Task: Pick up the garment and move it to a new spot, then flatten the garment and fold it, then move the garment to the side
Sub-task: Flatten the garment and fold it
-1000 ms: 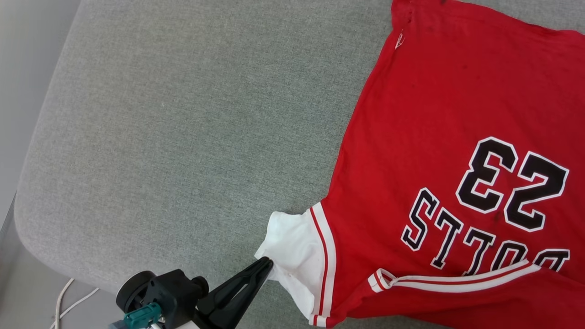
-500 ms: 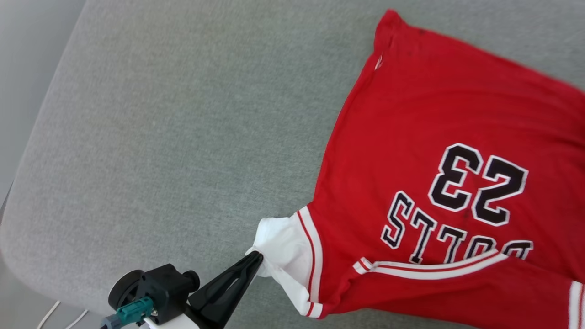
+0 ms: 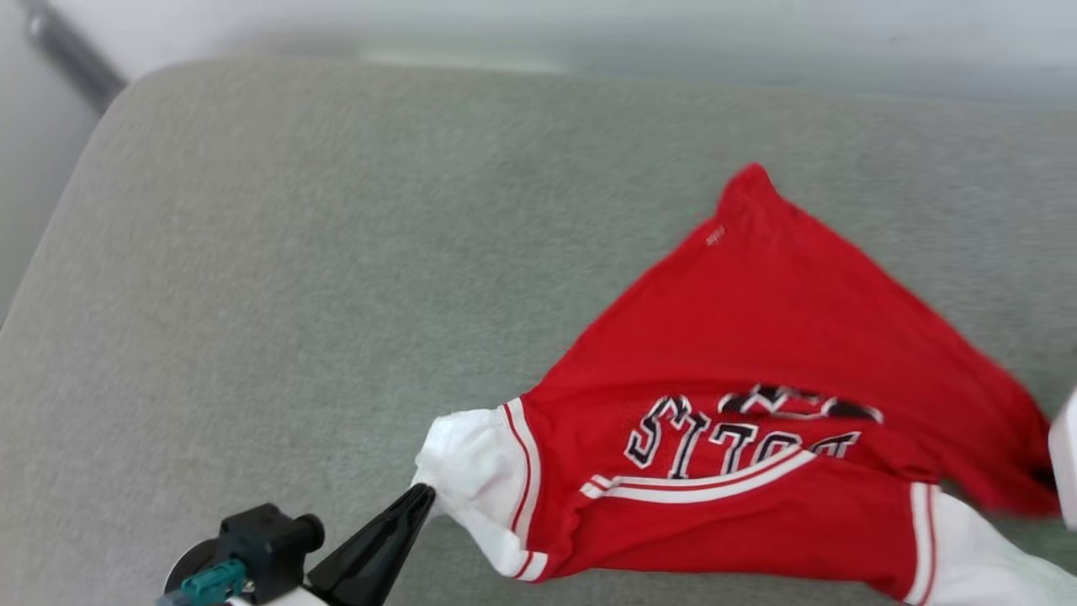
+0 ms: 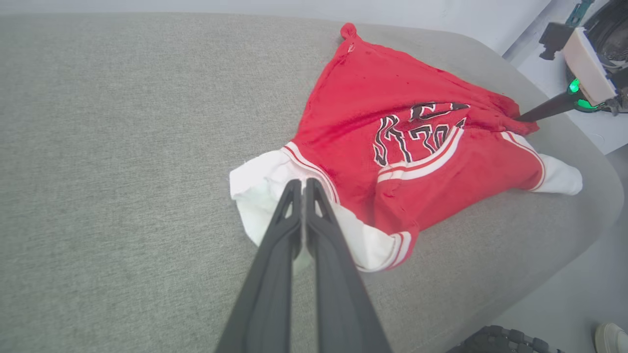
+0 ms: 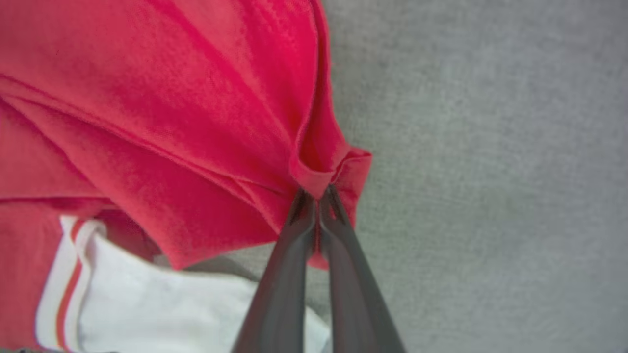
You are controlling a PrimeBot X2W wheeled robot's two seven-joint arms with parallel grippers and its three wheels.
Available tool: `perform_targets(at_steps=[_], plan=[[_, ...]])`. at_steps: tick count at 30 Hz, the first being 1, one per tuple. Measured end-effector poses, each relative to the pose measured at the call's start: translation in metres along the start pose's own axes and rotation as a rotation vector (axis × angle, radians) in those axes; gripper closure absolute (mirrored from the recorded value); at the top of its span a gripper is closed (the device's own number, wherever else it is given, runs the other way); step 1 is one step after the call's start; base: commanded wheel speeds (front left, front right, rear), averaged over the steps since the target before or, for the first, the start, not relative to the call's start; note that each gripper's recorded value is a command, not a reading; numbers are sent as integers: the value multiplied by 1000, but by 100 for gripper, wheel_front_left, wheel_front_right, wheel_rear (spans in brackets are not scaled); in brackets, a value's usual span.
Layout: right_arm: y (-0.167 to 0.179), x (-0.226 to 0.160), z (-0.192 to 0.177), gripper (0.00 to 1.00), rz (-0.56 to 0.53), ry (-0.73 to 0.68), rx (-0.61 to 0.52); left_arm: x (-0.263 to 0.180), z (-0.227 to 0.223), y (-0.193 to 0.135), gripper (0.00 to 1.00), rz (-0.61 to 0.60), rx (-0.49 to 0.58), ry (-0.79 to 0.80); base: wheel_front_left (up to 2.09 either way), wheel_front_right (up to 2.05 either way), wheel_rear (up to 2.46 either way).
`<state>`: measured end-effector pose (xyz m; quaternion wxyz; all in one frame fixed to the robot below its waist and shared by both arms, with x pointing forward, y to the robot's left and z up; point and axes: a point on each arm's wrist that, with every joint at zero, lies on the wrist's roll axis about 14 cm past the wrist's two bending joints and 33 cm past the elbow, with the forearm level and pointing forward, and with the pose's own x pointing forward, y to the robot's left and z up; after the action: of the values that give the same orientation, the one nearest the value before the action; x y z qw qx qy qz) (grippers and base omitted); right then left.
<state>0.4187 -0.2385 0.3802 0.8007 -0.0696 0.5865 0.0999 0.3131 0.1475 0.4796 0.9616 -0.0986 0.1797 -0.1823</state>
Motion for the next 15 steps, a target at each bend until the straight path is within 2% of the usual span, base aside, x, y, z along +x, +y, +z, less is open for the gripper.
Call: perform_targets(at_steps=[8,15], plan=[[-16,-34,-77,100,-2,-18,127,2,9,-7,100,-27,4,-56,0,0,0],[-7,-49,-135,100,16,-9,194,6,18,-15,100,-44,-10,-110,0,0,0]])
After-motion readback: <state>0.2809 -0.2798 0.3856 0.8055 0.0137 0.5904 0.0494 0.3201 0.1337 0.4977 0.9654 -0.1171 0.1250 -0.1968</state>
